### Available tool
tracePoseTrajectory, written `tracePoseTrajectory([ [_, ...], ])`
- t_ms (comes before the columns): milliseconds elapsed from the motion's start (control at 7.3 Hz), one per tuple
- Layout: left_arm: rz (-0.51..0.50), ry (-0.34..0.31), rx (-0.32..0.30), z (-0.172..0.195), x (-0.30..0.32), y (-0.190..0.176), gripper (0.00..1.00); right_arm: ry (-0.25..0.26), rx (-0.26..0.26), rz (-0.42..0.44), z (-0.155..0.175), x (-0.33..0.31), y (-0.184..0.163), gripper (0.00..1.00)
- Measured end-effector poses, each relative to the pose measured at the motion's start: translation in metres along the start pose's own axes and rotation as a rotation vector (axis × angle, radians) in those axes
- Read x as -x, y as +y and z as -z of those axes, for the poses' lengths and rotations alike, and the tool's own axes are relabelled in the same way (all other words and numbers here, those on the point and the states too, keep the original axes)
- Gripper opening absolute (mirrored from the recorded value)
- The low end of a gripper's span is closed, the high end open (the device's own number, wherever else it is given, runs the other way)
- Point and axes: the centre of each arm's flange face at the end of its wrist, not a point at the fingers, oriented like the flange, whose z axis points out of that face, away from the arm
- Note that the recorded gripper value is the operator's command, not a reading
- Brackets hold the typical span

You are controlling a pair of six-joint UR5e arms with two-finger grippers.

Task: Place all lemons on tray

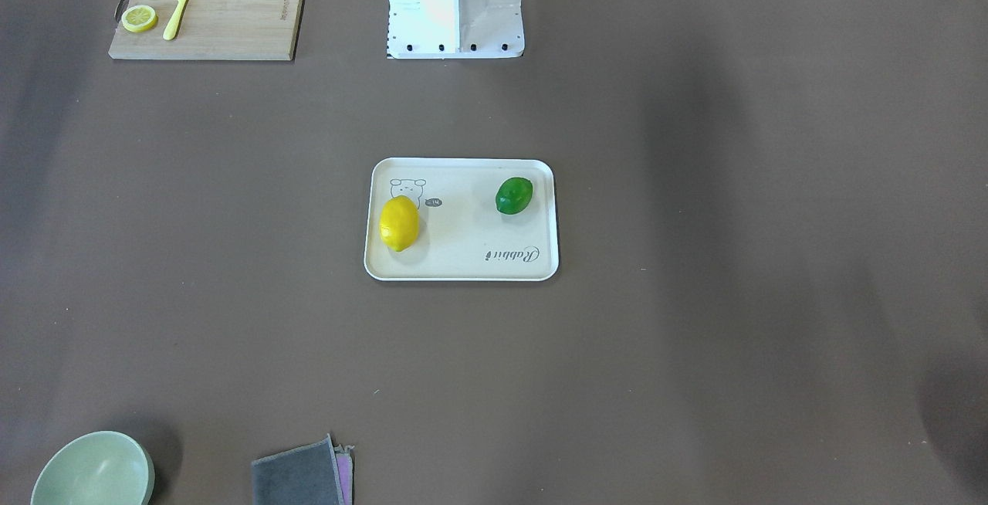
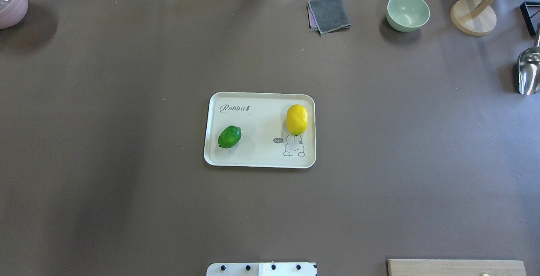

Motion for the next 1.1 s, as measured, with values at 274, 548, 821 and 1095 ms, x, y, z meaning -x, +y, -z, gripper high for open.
tracePoseTrajectory([
  [274, 0.002, 0.000, 0.002, -0.0008, 0.0008, 0.0002, 0.98, -0.005, -0.003, 0.002, 0.0008, 0.0013, -0.0010, 1.00],
  [548, 0.002, 0.000, 0.003, -0.0010, 0.0006, 0.0000, 0.98, -0.016, -0.007, 0.004, 0.0013, 0.0028, -0.0015, 1.00],
  [821, 0.002, 0.000, 0.002, -0.0010, 0.0001, -0.0006, 0.98, -0.018, -0.008, 0.005, 0.0013, 0.0030, -0.0018, 1.00],
  [1095, 0.001, 0.000, 0.002, -0.0012, -0.0002, -0.0008, 0.98, -0.016, -0.020, 0.017, 0.0017, 0.0032, -0.0029, 1.00],
])
